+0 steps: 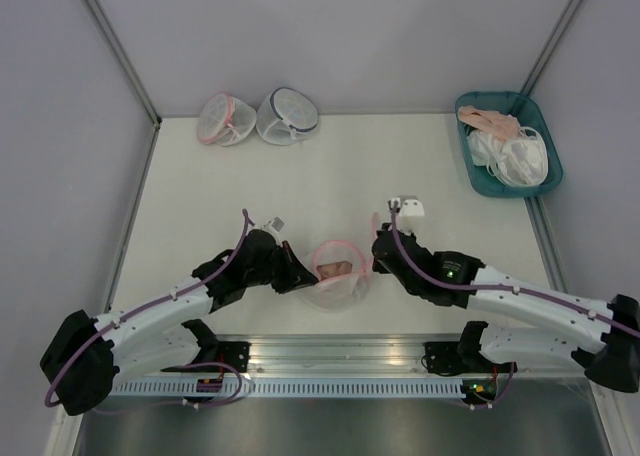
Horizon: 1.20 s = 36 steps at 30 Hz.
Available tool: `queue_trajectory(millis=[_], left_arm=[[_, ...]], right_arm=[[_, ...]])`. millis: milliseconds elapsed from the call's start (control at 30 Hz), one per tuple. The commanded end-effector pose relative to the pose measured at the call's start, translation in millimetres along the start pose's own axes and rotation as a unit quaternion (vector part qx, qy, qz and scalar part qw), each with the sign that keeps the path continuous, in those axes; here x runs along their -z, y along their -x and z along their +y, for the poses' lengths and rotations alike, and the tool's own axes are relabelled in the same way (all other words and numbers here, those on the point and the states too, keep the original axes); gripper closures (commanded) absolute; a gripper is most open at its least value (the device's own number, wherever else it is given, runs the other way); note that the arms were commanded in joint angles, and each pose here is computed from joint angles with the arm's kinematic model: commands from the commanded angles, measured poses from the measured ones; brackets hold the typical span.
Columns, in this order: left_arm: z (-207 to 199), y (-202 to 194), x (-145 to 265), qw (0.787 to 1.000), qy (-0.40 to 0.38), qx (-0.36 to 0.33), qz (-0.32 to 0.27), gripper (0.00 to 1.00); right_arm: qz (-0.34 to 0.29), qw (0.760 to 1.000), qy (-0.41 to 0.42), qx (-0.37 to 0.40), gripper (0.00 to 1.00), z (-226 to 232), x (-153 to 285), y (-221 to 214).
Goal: Unzip the laundry bag and remove the bra
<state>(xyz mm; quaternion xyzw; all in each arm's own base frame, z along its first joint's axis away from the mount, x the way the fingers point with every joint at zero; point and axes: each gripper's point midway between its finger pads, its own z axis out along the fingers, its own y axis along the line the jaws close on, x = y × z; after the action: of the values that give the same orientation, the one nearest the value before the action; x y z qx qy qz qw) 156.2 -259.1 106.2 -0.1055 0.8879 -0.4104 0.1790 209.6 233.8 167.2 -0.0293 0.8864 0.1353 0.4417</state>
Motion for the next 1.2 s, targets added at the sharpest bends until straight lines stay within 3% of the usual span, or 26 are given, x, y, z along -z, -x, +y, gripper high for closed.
queue_trajectory(millis=[0, 133, 267, 333, 400, 467, 567, 767, 867, 1067, 1100, 1167], left_arm=[[-9, 10, -5, 0.999, -0.012, 0.017, -0.025, 0.98], [-17, 14, -7, 0.999, -0.017, 0.017, -0.027, 0.98], [-27, 18, -8, 0.999, -0.028, 0.018, -0.028, 0.98], [-31, 20, -8, 0.999, -0.033, 0.018, -0.03, 0.98], [-34, 22, -8, 0.999, -0.035, 0.018, -0.032, 0.98], [-37, 23, -8, 0.999, -0.037, 0.017, -0.033, 0.98], [-38, 24, -7, 0.998, -0.04, 0.015, -0.035, 0.98], [-35, 23, -8, 0.999, -0.035, 0.015, -0.034, 0.98], [-34, 22, -10, 0.999, -0.032, 0.015, -0.032, 0.98], [-37, 20, -10, 0.999, -0.038, 0.014, -0.024, 0.98], [-37, 20, -10, 0.999, -0.039, 0.016, -0.023, 0.98], [-37, 19, -8, 0.999, -0.041, 0.017, -0.022, 0.98]], right_arm=[[-0.073, 0.986, -0.024, -0.148, 1.0, -27, 17, 15], [-0.077, 0.973, -0.018, -0.216, 1.0, -45, 25, -1], [-0.033, 0.976, 0.023, -0.213, 1.0, -31, 22, -23], [0.019, 0.976, 0.084, -0.199, 0.91, -3, 24, -37], [0.058, 0.974, 0.13, -0.174, 0.73, 19, 25, -51], [0.09, 0.965, 0.19, -0.16, 0.66, 43, 38, -57], [0.085, 0.958, 0.236, -0.136, 0.65, 66, 65, -49], [0.058, 0.965, 0.226, -0.119, 0.68, 58, 106, -28], [0.052, 0.971, 0.216, -0.091, 0.64, 58, 106, -26], [-0.01, 0.995, 0.095, 0.005, 0.45, 41, 72, -7], [-0.02, 0.997, 0.078, 0.013, 0.36, 40, 68, -4], [-0.038, 0.998, 0.038, 0.031, 0.31, 41, 52, 3]])
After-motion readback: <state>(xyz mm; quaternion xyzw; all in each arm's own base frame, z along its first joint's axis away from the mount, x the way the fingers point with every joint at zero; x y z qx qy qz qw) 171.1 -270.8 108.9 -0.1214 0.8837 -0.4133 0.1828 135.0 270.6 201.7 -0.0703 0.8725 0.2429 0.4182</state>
